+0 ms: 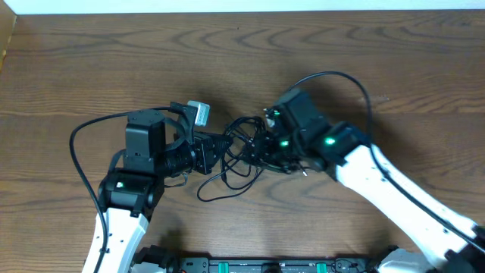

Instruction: Untangle cables

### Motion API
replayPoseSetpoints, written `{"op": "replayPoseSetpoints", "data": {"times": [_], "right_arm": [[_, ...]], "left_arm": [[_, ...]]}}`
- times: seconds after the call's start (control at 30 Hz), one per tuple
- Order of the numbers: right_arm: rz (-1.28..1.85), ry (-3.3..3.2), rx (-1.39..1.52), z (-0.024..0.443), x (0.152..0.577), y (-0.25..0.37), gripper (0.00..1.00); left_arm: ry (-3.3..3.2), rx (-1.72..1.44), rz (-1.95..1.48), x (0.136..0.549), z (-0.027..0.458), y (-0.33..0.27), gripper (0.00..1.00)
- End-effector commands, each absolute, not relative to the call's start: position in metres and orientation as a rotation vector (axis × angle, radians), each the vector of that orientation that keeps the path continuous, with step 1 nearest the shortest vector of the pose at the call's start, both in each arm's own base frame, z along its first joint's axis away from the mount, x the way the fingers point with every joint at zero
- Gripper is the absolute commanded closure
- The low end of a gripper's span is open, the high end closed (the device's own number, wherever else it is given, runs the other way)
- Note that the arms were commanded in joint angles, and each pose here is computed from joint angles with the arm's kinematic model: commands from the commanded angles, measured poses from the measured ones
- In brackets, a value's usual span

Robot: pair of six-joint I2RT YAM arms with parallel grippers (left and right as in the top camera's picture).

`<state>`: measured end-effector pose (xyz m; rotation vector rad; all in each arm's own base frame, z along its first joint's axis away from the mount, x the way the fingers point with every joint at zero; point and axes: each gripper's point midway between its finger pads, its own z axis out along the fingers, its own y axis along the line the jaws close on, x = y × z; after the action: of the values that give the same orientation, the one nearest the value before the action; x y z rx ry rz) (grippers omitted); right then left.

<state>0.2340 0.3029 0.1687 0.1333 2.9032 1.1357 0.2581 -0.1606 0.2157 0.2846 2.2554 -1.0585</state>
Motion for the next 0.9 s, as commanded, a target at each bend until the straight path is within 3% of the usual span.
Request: {"op": "replayPoseSetpoints", "data": {"times": [0.0,0.07,0.17,0.37,0.6,0.73,0.87], "right_arm": [[1.105,2.897,0.247,0.148,0.252,0.316,0.66],[1.126,2.871,0.234,0.143,0.261,0.324,0.73],[1.131,2.875,0.273,0.136,0.266,0.328,0.99],[1.105,2.839,0.103,0.143,0.264,0.324,0.99],[1.028,2.536,-0.289,0.215,0.263,0.296,0.99],[1.071,2.365,-0.498,0.258,0.243,0.292,0.99],[1.01,2.347,-0.569,0.263,0.229,0.279,0.99]], "left_arm": [[2.244,0.323,-1.076,0.256,0.218,-0.163,0.92],[2.25,0.32,-1.077,0.255,0.217,-0.163,0.92],[2.26,0.316,-1.079,0.254,0.215,-0.163,0.92],[2.303,0.238,-0.946,0.264,0.204,-0.148,0.92],[2.409,-0.474,-0.45,0.286,0.165,-0.064,0.92],[2.381,-0.614,-0.452,0.288,0.165,-0.058,0.92],[2.367,-0.695,-0.487,0.288,0.165,-0.059,0.92]]}}
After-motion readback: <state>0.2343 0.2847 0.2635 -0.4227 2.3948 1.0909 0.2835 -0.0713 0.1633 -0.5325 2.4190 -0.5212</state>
